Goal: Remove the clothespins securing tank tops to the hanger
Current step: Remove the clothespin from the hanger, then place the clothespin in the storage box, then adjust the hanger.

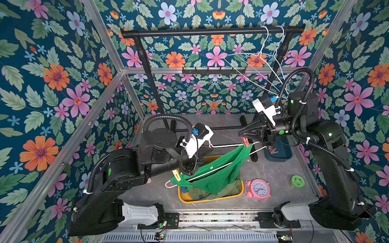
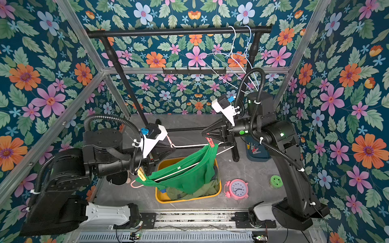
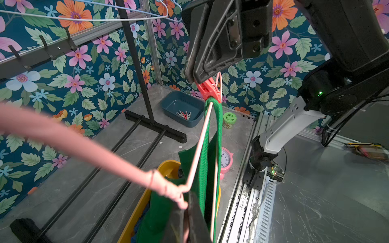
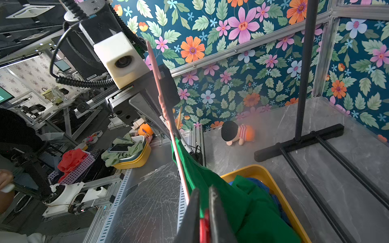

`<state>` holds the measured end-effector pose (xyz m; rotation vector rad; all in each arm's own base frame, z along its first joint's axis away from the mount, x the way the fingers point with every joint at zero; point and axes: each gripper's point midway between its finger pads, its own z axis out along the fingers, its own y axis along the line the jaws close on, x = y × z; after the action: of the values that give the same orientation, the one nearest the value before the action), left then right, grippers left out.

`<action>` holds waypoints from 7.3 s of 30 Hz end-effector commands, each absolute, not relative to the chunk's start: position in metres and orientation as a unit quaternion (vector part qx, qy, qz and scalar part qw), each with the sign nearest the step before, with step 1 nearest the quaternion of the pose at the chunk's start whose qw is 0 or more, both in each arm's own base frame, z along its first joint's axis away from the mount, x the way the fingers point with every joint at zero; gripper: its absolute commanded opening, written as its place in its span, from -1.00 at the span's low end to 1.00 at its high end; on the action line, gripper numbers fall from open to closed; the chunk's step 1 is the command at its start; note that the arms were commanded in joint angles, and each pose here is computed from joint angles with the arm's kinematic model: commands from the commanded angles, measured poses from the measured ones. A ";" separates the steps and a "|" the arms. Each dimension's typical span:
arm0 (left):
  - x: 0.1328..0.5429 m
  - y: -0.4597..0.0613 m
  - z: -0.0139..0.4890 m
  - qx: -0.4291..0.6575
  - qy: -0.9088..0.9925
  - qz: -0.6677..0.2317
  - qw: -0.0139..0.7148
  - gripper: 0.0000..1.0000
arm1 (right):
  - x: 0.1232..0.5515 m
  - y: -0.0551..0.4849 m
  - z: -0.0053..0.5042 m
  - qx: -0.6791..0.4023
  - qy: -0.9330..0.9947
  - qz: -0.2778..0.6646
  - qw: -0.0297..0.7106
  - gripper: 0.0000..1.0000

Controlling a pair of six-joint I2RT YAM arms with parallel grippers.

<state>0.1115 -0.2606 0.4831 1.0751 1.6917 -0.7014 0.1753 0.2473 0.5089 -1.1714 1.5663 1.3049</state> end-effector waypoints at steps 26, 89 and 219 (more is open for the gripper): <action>0.115 -0.269 0.486 0.434 0.692 -0.294 0.496 -1.00 | 0.214 0.232 0.540 -0.382 0.633 0.430 0.518 -1.00; 0.103 -0.295 0.501 0.456 0.624 -0.352 0.528 -1.00 | 0.444 -0.111 0.173 0.264 0.864 -0.032 0.428 -1.00; 0.104 -0.316 0.458 0.497 0.680 -0.313 0.438 -1.00 | 0.119 0.292 0.500 -0.482 0.583 0.546 0.360 -0.61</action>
<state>0.1053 -0.3109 0.4497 1.2414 1.7222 -0.7512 0.1271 0.2897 0.4913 -1.1943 1.5792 1.3603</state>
